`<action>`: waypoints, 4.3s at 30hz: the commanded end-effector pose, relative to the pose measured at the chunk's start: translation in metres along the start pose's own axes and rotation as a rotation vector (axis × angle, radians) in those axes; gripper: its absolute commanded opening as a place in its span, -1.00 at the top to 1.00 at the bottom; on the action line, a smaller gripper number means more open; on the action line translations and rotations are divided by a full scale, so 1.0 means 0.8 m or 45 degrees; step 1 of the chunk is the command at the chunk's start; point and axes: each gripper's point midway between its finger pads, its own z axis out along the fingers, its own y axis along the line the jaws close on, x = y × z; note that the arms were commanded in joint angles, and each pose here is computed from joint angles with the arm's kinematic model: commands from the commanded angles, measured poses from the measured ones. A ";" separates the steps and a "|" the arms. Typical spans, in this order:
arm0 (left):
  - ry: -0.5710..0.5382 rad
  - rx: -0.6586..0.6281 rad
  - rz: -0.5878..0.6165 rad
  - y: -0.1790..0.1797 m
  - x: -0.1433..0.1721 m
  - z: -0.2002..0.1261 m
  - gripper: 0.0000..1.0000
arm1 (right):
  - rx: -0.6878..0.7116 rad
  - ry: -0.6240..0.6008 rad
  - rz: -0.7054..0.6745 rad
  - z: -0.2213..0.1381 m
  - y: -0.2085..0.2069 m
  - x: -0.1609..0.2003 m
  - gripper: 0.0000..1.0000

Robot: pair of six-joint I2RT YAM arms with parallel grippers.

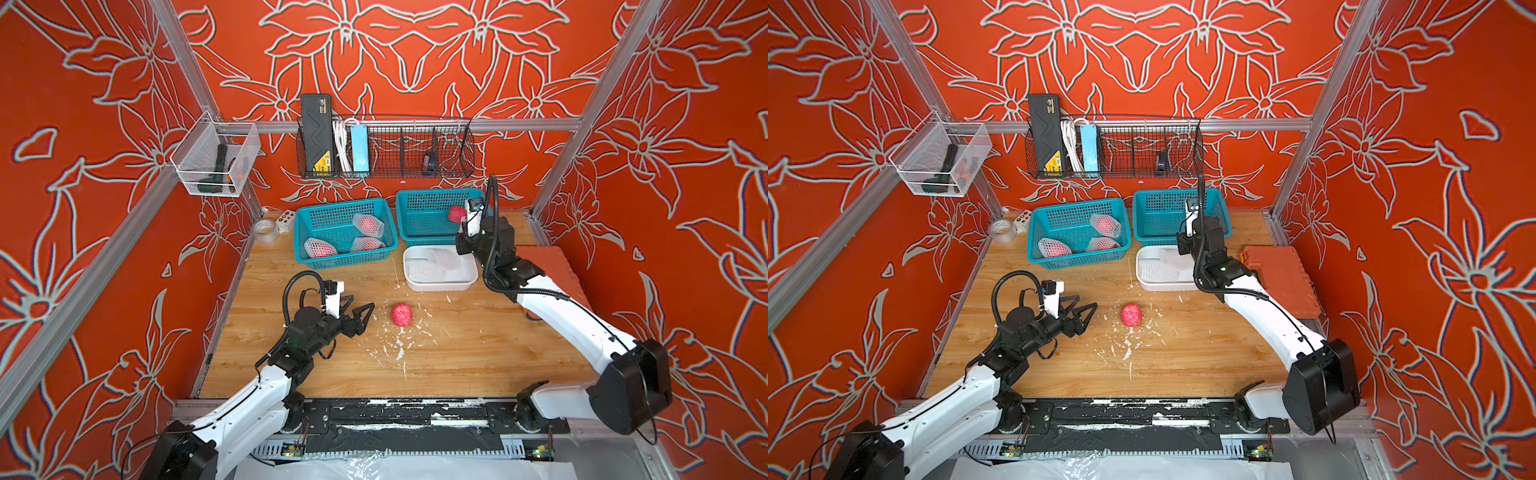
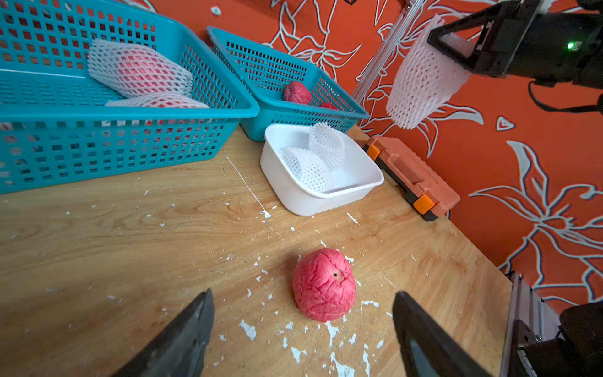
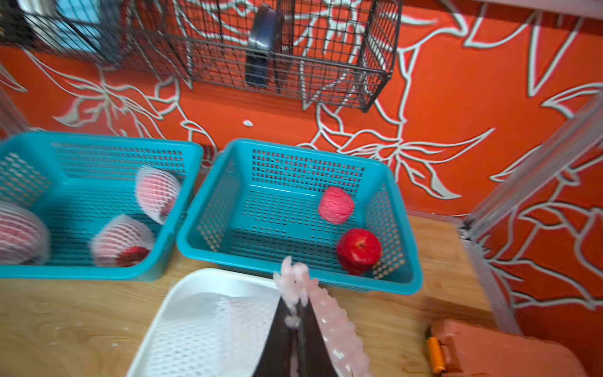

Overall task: Remove foam nets from apples
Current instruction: Remove the foam net from the apple, then place the foam net into the storage box, then adjust the foam net in the storage box.

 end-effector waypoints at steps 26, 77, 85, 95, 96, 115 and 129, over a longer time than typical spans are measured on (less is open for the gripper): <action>0.238 0.020 0.066 -0.008 0.048 0.052 -0.69 | -0.269 0.314 -0.109 0.145 0.118 0.169 1.00; 0.279 -0.001 0.090 -0.005 0.057 0.059 -0.68 | -0.725 0.442 0.315 0.104 0.118 0.098 0.23; 0.291 -0.007 0.088 -0.004 0.060 0.060 -0.68 | -0.695 0.552 0.283 0.121 0.129 0.146 0.28; 0.320 0.005 0.076 -0.004 0.068 0.067 -0.68 | -0.563 0.690 0.186 0.124 0.117 0.202 0.29; 0.321 0.005 0.077 -0.004 0.068 0.067 -0.67 | -0.556 0.701 0.171 0.124 0.118 0.206 0.29; 0.337 0.000 0.079 -0.002 0.076 0.068 -0.68 | -0.477 0.869 0.071 0.130 0.120 0.255 0.27; 0.318 -0.002 0.087 -0.005 0.068 0.066 -0.68 | -0.502 0.807 0.105 0.115 0.119 0.218 0.20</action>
